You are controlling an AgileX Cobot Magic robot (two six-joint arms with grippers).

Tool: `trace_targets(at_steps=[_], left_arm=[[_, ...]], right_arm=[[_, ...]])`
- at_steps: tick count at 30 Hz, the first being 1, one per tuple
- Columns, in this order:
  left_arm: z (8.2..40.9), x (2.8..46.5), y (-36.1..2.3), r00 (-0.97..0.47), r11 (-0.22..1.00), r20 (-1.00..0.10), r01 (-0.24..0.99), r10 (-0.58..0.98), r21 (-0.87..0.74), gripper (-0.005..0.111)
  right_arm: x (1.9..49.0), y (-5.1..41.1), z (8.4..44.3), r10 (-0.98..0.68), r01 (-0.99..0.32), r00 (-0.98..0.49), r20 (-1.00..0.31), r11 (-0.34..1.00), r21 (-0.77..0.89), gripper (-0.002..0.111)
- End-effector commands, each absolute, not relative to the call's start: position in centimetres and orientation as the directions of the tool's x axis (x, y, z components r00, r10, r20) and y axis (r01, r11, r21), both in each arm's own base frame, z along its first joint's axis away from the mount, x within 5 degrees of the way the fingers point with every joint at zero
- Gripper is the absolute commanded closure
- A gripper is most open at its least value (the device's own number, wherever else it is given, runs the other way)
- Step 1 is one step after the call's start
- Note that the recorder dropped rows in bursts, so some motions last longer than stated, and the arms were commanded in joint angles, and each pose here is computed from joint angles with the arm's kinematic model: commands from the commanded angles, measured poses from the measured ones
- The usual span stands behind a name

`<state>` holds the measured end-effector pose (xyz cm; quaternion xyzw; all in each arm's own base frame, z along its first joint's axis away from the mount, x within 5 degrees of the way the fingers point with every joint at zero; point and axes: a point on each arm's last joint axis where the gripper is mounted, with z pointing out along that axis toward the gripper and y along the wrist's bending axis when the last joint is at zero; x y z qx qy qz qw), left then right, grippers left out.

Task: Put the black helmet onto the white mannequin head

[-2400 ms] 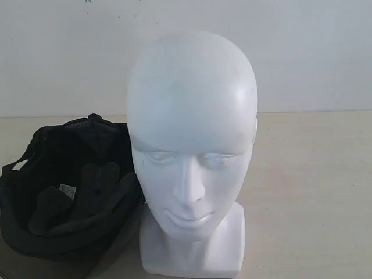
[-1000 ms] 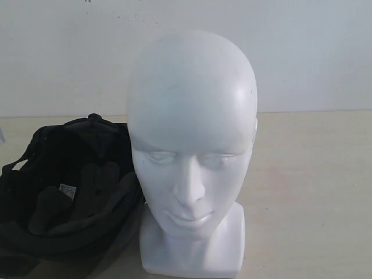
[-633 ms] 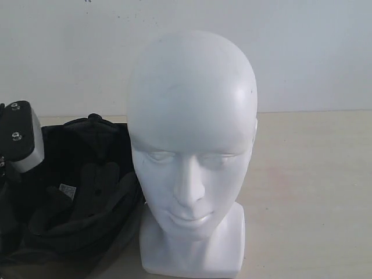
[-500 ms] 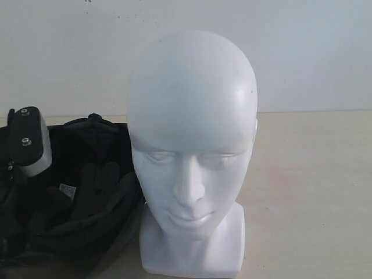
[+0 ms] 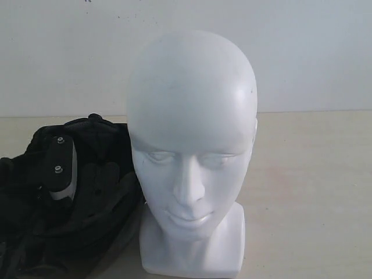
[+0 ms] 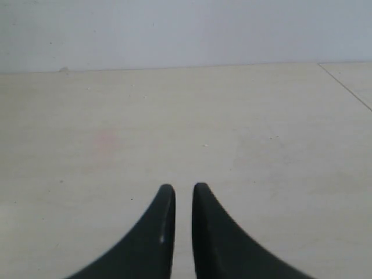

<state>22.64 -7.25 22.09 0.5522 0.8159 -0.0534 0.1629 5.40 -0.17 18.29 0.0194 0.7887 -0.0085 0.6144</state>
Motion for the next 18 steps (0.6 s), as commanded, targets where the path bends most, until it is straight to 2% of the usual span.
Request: trace_targets(at_steps=[1, 7, 12, 18], left_arm=[[21.4, 23.1, -7.4, -0.319, 0.362, -0.312, 0.928, 0.895, 0.089, 0.049], [20.8, 23.1, -7.0, -0.295, 0.323, -0.246, 0.943, 0.923, 0.079, 0.081], [20.7, 22.6, -6.8, -0.294, 0.308, -0.211, 0.951, 0.932, 0.036, 0.102], [21.1, 21.8, -5.9, -0.237, 0.241, -0.106, 0.970, 0.966, 0.023, 0.102]], right_arm=[[5.4, -0.2, 18.4, 0.016, 0.041, -0.232, -0.973, 0.999, 0.006, 0.096], [5.4, -0.2, 18.4, 0.016, 0.041, -0.232, -0.973, 0.999, 0.006, 0.096], [5.4, -0.2, 18.4, 0.016, 0.041, -0.232, -0.973, 0.999, 0.006, 0.096], [5.4, -0.2, 18.4, 0.016, 0.041, -0.232, -0.973, 0.999, 0.006, 0.096]])
